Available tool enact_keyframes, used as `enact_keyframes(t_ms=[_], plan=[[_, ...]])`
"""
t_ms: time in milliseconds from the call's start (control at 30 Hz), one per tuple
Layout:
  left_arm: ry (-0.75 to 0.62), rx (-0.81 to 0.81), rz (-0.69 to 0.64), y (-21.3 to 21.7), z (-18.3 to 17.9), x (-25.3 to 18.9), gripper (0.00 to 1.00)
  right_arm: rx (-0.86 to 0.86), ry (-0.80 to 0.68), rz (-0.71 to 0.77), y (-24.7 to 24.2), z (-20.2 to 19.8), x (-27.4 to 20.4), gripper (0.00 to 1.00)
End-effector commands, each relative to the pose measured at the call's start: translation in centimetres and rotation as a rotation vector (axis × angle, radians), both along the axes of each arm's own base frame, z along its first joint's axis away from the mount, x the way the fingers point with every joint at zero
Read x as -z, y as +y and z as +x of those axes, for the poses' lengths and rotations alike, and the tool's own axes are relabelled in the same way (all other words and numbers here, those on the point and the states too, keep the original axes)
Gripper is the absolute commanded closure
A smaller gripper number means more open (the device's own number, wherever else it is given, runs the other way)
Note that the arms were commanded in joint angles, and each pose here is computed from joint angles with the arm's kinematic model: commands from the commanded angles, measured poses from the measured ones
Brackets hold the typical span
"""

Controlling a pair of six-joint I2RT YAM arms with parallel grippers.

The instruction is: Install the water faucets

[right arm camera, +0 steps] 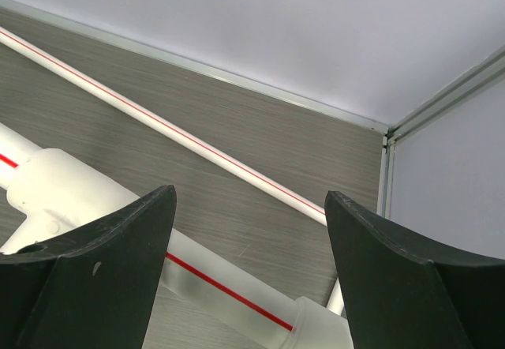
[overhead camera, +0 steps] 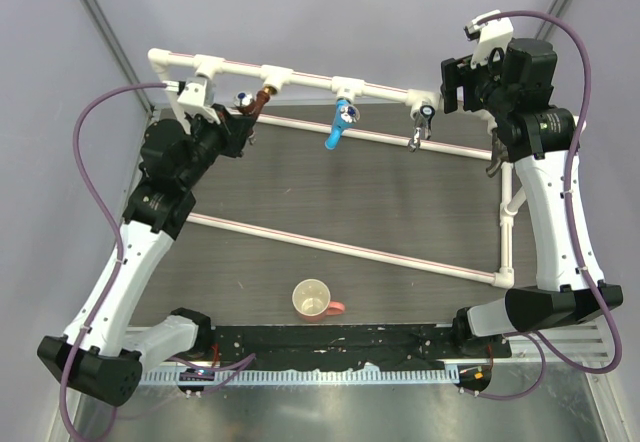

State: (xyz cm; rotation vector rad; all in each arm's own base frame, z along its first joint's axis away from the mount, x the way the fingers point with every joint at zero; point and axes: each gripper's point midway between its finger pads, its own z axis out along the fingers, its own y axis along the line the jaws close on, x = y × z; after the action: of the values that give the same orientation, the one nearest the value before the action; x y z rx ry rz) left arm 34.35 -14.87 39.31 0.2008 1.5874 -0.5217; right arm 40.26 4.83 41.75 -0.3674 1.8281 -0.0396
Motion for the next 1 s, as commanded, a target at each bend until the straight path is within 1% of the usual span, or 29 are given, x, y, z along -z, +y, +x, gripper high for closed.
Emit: enact_keyframes(t_ms=[0,167,333,433,500,600,700,833,967], plan=[[-0.109,0.027,-0.024,-0.8,-0.4,-4.2,1.0,-0.13,0.157,0.024,3.3,-1.3,4.2,0.17],[-0.134,0.067,-0.016,-2.4,-1.2,-5.1,1.0,-0.124,0.157,0.022,3.2,-1.2,4.2,0.17],[-0.124,0.029,0.002,-2.3,-1.0,-4.8,1.0,-0.125,0.155,0.022,3.3,-1.2,4.1,0.17],[-0.107,-0.017,0.009,-1.7,-0.5,-4.4,1.0,-0.124,0.155,0.022,3.3,-1.2,4.1,0.17],[-0.096,-0.082,-0.004,-0.7,-0.2,-4.2,1.0,-0.122,0.155,0.021,3.2,-1.2,4.1,0.17],[-0.091,-0.121,-0.021,0.1,-0.5,-4.1,1.0,-0.118,0.155,0.019,3.1,-1.2,4.1,0.17],[-0.083,-0.127,-0.023,0.3,-1.0,-4.0,1.0,-0.116,0.155,0.02,3.1,-1.2,4.1,0.17],[-0.029,-0.14,-0.019,0.4,-1.4,-2.8,1.0,-0.113,0.155,0.019,3.1,-1.2,4.1,0.17],[-0.025,-0.156,-0.021,0.8,-1.7,-2.6,1.0,-0.114,0.153,0.023,3.1,-1.2,4.0,0.17]])
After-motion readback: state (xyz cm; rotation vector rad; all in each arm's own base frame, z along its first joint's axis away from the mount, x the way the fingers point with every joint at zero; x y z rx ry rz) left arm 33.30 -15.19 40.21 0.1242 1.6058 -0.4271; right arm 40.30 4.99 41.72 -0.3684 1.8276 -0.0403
